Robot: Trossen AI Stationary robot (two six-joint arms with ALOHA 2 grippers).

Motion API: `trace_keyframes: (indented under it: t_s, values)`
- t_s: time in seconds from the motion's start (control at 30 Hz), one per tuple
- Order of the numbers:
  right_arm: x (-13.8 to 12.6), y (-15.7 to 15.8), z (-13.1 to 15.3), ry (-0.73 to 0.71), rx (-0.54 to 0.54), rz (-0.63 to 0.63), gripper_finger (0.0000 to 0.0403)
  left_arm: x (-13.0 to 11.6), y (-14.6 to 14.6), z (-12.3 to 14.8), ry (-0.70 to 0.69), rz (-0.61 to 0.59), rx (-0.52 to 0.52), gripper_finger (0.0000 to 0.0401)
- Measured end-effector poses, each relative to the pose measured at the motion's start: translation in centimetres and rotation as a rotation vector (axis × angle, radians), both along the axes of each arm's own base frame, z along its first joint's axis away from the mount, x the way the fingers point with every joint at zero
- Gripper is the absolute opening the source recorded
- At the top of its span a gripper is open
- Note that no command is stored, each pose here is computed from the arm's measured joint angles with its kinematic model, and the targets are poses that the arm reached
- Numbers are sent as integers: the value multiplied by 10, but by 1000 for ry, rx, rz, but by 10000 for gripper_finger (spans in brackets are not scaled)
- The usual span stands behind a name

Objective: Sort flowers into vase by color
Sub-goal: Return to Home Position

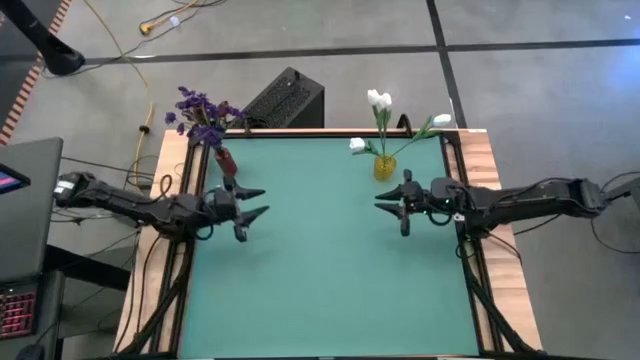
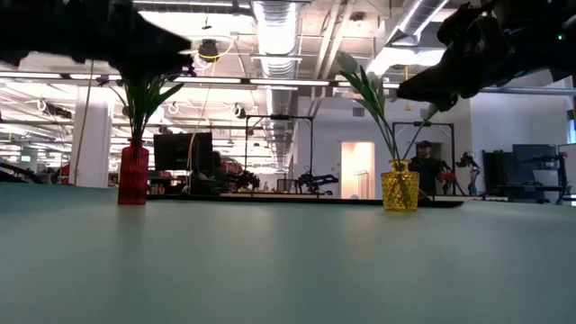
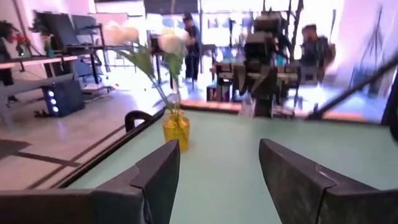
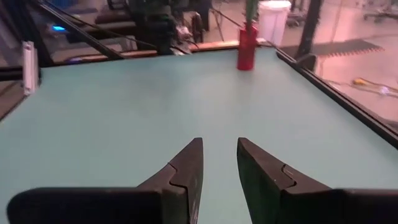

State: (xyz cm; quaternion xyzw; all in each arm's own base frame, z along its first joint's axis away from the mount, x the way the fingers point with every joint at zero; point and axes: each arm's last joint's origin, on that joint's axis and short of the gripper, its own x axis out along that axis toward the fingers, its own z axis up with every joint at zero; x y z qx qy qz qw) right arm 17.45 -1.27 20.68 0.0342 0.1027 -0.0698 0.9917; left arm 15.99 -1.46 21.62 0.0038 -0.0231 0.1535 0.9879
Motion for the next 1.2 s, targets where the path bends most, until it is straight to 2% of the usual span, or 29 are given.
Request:
trace_keyframes:
  t_s: [0.13, 0.43, 0.6, 0.87, 1.2]
  values:
    - [-13, -6, 12, 50, 4, -39, 125, -16, 10, -11, -69, -32, -54, 208]
    - [-49, -9, 24, 46, -36, -85, 125, -33, 16, -25, -57, -12, -68, 208]
    - [-61, -8, 26, 21, -17, -98, 125, -39, 16, -30, -24, -9, -99, 208]
    - [-67, -7, -3, 47, -5, -99, 125, -40, 16, -35, 20, -7, -102, 208]
    - [-71, -6, -25, 24, 42, -112, 125, -40, 16, -39, 68, -5, -99, 208]
